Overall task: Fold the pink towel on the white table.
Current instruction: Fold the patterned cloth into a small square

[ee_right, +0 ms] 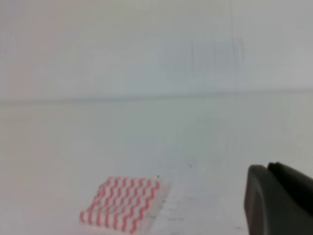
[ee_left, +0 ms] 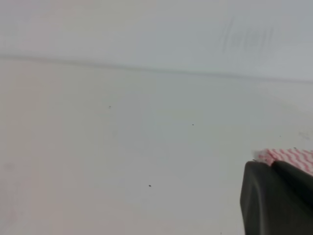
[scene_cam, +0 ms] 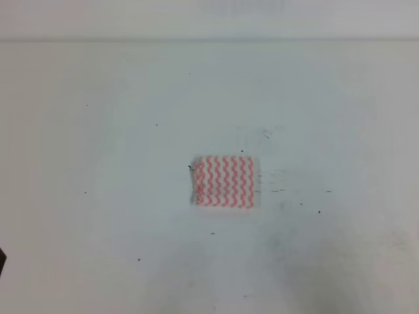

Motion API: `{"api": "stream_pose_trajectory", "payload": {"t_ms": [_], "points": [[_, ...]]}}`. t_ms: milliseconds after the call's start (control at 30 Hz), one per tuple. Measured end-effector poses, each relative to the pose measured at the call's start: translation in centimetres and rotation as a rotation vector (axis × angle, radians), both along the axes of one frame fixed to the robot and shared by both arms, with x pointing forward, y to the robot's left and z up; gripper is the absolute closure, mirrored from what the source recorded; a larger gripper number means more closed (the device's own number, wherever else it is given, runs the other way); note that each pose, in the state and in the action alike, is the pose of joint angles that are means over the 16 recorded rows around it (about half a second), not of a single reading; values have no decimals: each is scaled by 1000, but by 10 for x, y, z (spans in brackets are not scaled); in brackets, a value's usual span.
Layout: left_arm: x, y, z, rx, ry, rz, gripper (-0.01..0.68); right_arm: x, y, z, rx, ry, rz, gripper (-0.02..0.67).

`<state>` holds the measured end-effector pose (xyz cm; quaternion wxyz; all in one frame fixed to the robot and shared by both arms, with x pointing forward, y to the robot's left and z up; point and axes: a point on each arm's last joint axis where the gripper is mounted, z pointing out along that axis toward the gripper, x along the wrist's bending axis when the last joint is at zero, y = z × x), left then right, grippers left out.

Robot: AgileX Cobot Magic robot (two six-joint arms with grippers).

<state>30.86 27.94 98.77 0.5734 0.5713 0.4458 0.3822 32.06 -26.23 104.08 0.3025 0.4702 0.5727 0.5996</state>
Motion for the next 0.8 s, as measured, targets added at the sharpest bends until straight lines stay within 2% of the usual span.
{"api": "stream_pose_trajectory", "payload": {"t_ms": [233,800], "points": [[1,7,-12,-21,33,74,673,2,-2,-19,-23,-16,-25,651],[1,7,-13,-56,49,79,673,2,-2,-31,-62,5,-24,651]]}}
